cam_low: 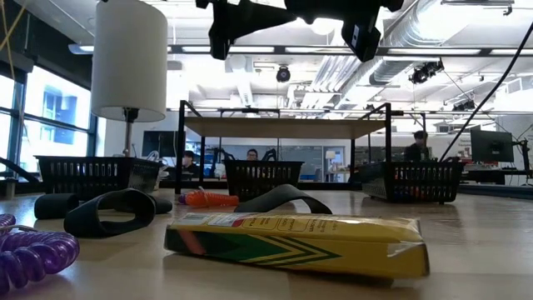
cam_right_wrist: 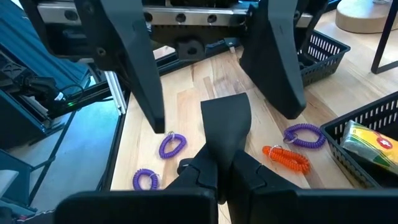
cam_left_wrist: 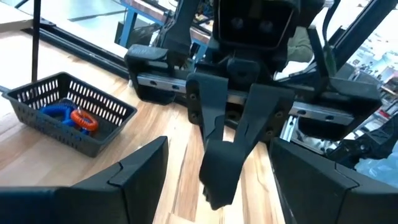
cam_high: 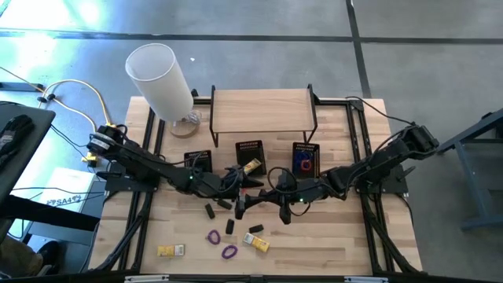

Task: Pick & Place Office Desk Supplies
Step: Put the black rubber band into the left black bin, then put the yellow crayon box into the center black bin

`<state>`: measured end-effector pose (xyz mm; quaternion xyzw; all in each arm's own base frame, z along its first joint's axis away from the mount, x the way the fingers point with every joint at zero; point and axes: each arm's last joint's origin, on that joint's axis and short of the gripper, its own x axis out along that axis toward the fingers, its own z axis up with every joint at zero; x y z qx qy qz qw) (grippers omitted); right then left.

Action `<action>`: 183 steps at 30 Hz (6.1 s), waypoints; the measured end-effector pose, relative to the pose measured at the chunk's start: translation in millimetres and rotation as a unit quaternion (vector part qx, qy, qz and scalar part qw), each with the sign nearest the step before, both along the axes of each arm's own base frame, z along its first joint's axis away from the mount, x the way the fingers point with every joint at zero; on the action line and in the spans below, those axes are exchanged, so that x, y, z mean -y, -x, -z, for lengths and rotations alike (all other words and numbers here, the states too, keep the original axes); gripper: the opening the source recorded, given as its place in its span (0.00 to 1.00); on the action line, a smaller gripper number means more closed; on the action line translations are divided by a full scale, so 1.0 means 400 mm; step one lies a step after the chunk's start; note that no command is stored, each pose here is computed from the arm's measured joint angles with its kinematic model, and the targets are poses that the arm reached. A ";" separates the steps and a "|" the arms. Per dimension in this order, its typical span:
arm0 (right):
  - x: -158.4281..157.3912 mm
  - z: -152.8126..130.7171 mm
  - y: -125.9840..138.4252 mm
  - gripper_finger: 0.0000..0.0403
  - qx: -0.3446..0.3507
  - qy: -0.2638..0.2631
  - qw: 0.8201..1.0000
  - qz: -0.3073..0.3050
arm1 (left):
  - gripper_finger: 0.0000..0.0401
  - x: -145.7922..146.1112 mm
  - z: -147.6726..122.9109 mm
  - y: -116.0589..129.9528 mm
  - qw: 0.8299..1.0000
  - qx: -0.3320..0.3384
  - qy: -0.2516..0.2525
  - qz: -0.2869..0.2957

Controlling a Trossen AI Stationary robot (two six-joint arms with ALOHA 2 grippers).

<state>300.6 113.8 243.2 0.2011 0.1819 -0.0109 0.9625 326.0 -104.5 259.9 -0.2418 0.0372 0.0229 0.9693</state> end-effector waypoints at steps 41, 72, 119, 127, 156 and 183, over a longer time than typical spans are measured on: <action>0.000 0.001 0.001 0.01 -0.002 0.000 1.000 0.000 | 0.22 0.004 0.020 -0.012 1.000 -0.004 -0.004 -0.001; -0.009 0.000 0.003 0.51 -0.007 0.002 0.998 -0.064 | 0.00 0.003 0.018 -0.011 1.000 -0.002 -0.014 -0.002; -0.017 -0.002 0.008 0.62 -0.004 0.011 0.998 -0.055 | 0.00 -0.228 -0.080 0.347 0.875 -0.413 0.095 -0.235; -0.014 0.002 0.009 0.62 -0.012 0.015 0.999 -0.051 | 0.00 -0.250 -0.022 0.335 0.803 -0.534 0.127 -0.231; -0.015 0.002 0.009 0.62 -0.013 0.011 0.999 -0.051 | 0.00 -0.267 0.144 0.202 0.748 -0.646 0.054 -0.143; -0.015 0.003 0.009 0.62 -0.015 0.012 0.998 -0.052 | 0.25 -0.262 0.117 0.210 0.760 -0.635 0.091 -0.109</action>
